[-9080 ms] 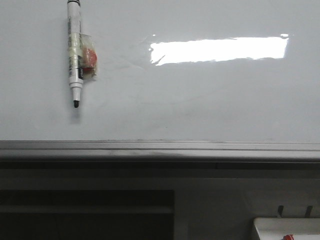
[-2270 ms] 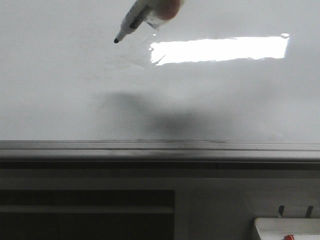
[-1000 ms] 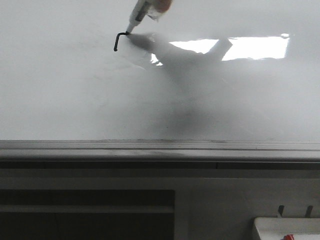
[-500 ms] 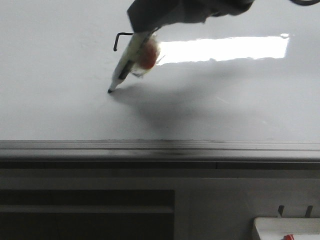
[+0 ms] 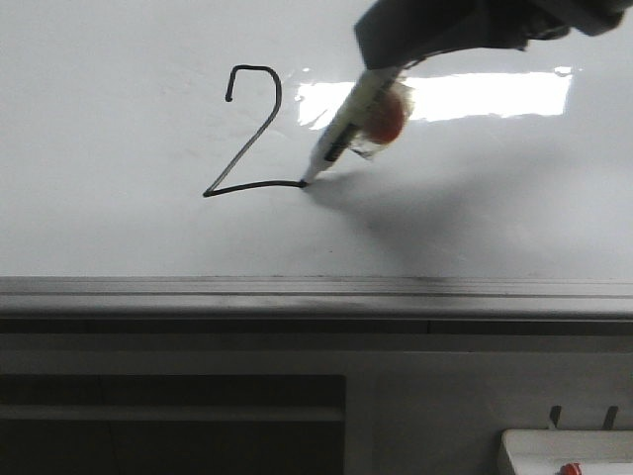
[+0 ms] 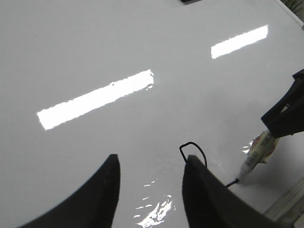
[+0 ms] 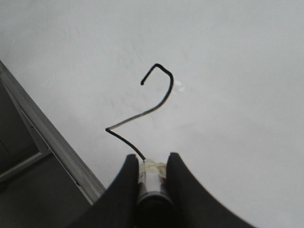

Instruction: Write number 2 on whiteboard

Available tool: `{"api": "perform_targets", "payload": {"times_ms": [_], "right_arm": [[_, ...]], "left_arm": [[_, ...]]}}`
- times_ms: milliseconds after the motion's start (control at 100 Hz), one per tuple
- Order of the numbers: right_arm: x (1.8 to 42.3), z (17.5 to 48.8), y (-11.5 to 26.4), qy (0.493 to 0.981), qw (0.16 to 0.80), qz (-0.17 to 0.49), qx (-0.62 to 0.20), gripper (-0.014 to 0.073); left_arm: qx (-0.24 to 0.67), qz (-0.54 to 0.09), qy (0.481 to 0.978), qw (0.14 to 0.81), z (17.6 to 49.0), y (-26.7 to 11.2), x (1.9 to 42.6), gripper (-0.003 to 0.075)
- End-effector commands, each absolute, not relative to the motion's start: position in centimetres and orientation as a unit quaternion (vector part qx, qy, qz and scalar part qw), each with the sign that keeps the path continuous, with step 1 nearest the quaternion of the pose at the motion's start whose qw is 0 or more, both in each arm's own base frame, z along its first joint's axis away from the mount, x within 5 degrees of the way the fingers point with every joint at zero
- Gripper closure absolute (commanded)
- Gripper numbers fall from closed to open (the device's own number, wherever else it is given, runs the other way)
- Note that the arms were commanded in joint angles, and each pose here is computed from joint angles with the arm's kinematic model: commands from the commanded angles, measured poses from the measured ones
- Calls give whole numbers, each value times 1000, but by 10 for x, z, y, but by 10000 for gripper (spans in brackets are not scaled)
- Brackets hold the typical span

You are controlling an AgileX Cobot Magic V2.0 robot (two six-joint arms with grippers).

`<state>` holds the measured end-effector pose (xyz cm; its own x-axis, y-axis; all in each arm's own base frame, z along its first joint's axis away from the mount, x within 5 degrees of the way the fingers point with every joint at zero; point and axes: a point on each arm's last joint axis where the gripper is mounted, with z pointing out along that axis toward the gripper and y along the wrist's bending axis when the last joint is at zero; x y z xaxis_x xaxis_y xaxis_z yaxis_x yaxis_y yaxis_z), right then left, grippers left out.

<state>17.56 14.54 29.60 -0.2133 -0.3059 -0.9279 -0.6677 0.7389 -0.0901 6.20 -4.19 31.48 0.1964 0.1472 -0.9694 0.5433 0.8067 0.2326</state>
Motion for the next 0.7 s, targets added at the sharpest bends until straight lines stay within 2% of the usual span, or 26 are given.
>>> {"api": "perform_targets", "payload": {"times_ms": [0,190,320,380,500,630,690], "right_arm": [[172,310,137,736,576,157,-319,663],[148,327,142,704,589,192,-347,663],[135,328,151,688,581,207,-383,667],[131,328,156,680,571,200,-415,667],[125,328,168,673,546,201,-457,667],[125,335,177,677,525,204,-473,667],[126,339,179,680,519,203,-477,667]], "left_arm": [[278,-152,594,739,327,-44,60,441],[279,-167,584,744,329,-45,58,440],[311,-202,547,750,328,-56,56,435],[325,-216,559,731,320,-64,60,425],[362,-249,591,677,302,-86,70,356],[485,-220,550,643,288,-114,71,349],[507,-220,558,619,279,-124,74,349]]}}
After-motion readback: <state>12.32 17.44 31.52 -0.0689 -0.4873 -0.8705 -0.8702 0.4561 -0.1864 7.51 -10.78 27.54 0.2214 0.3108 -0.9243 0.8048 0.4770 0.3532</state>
